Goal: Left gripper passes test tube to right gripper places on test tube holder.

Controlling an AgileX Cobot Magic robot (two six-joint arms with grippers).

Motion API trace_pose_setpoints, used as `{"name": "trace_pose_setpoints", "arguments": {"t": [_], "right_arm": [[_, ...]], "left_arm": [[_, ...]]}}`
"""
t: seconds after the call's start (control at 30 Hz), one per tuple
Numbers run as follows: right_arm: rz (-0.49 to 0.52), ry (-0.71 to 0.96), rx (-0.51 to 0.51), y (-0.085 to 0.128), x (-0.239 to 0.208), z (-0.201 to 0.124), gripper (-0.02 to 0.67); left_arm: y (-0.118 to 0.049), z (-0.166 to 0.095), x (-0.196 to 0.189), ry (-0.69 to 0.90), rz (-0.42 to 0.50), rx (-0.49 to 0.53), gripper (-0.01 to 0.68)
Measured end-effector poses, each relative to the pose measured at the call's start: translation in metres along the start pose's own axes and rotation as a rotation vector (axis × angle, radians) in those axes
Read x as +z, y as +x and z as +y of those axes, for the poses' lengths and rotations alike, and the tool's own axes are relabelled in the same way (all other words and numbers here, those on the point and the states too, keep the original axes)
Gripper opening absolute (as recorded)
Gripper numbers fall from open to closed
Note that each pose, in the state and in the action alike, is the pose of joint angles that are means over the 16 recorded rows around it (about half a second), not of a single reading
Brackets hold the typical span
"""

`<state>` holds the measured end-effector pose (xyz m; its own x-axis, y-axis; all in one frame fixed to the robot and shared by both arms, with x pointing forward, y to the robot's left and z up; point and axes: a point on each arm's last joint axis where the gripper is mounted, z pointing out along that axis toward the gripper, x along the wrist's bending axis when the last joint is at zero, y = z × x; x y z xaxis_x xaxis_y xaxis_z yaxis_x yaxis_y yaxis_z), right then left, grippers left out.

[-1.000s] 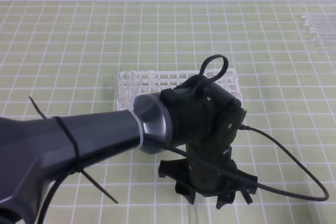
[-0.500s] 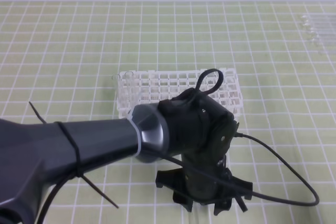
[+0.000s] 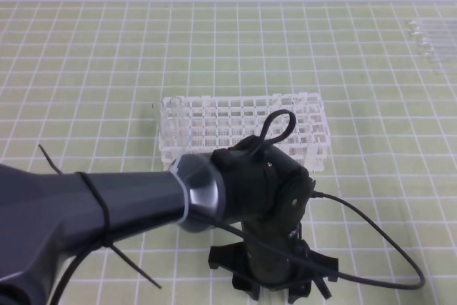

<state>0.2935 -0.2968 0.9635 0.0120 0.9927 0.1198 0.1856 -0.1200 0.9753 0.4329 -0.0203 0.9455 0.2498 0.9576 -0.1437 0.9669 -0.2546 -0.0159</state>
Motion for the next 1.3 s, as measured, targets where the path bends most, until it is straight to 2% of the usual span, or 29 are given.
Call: {"name": "trace_pose_setpoints", "arguments": {"t": [0.27,0.8,1.13,1.3], "right_arm": [[0.000,0.000,-0.003,0.000,0.000,0.000,-0.018],[0.000,0.000,-0.005,0.000,0.000,0.000,-0.018],[0.000,0.000,-0.006,0.000,0.000,0.000,-0.018],[0.000,0.000,-0.006,0.000,0.000,0.000,-0.018]], "left_arm": [[0.001,-0.001,0.004,0.019,0.013,-0.001,0.327],[0.005,-0.001,-0.006,-0.008,0.048,0.044,0.122],[0.014,-0.001,-0.048,-0.166,0.078,0.132,0.112],[0.026,-0.007,-0.067,-0.282,0.088,0.189,0.114]]}}
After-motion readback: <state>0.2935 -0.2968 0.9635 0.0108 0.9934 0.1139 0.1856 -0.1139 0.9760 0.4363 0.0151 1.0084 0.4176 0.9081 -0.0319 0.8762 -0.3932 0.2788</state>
